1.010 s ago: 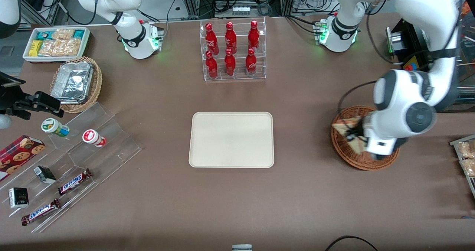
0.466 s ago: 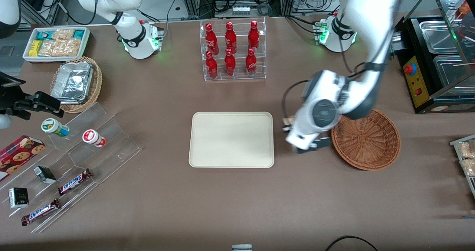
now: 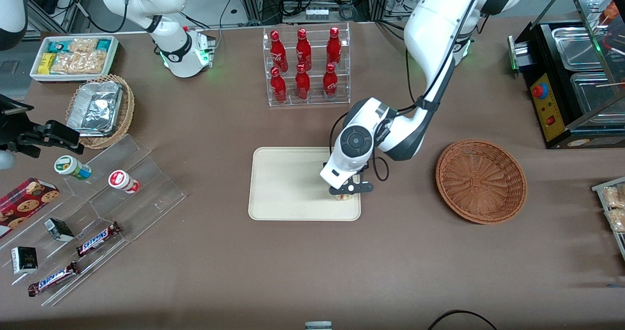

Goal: Place sandwich from basket to tray
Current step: 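Carry the sandwich with the left gripper over to the cream tray, then lower the sandwich onto the tray and open the left gripper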

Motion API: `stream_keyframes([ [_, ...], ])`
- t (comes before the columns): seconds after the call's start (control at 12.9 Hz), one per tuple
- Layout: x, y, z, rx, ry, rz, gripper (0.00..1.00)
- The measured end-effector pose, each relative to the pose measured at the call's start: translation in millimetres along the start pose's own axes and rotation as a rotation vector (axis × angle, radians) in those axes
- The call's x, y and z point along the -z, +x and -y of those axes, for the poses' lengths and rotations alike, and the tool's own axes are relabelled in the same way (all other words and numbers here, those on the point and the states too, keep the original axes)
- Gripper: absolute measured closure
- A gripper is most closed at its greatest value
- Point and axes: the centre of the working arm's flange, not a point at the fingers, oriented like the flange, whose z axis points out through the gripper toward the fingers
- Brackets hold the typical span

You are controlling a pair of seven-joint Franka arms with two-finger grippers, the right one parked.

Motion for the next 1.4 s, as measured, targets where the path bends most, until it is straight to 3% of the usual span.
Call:
stream_keyframes([
  [0.47,-29.2,11.3,-8.6,-0.057,0.006,0.015,0.58],
  [0.78,-16.0,19.4,-11.9,-0.050,-0.011,-0.012,0.16],
  [0.85,0.1,23.4,-11.9,-0.040,-0.022,-0.032,0.06],
  [1.01,60.8,31.5,4.4,-0.010,-0.017,-0.062,0.03],
  [1.24,173.2,36.4,67.2,0.071,0.018,-0.110,0.00],
  [1.4,216.8,35.5,115.0,0.128,0.066,-0.121,0.00],
])
